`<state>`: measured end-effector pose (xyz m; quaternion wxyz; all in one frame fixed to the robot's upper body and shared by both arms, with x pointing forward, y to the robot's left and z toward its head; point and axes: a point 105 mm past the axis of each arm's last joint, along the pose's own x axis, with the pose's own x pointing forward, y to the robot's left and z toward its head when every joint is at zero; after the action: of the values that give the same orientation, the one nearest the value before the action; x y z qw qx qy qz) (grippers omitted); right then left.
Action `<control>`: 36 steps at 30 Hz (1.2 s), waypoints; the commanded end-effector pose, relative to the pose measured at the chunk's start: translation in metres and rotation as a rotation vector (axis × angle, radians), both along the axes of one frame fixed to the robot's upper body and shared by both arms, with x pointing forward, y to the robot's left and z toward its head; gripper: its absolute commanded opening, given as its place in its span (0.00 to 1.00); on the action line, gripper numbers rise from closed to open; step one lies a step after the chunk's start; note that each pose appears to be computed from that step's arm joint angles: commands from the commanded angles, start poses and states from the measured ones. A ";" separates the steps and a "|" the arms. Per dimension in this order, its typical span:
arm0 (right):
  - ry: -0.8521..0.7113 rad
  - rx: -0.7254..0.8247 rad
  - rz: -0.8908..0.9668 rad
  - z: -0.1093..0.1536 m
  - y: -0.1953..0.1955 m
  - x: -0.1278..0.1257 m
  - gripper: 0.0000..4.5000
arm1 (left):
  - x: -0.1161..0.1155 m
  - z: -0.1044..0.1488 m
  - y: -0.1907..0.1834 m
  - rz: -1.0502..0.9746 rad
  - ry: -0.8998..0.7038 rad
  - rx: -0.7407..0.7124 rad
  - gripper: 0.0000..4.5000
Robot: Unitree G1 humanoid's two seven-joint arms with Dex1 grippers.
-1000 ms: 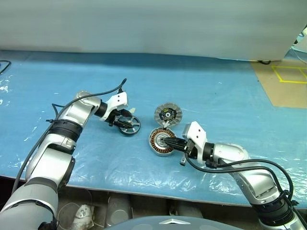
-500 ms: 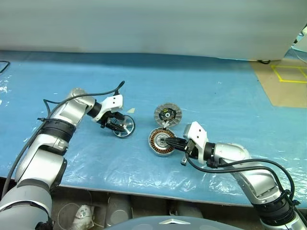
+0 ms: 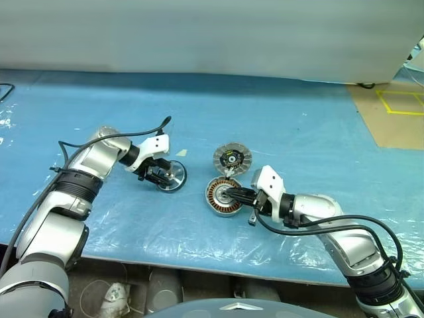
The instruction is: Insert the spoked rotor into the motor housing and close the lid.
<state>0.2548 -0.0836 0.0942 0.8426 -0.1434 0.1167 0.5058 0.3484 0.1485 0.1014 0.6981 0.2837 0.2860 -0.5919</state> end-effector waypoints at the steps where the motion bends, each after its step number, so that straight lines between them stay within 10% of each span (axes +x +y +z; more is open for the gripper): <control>1: -0.040 0.011 0.013 0.008 0.002 0.002 0.00 | 0.001 -0.007 -0.002 0.060 0.027 -0.030 0.47; 36: -0.035 -0.046 -0.119 0.026 -0.067 0.015 0.00 | -0.034 0.061 -0.076 -0.006 0.245 -0.576 0.40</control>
<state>0.2728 -0.1519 0.1073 0.8694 -0.1574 0.1419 0.4464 0.3182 0.0769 0.1529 0.7143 -0.0021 0.2046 -0.6692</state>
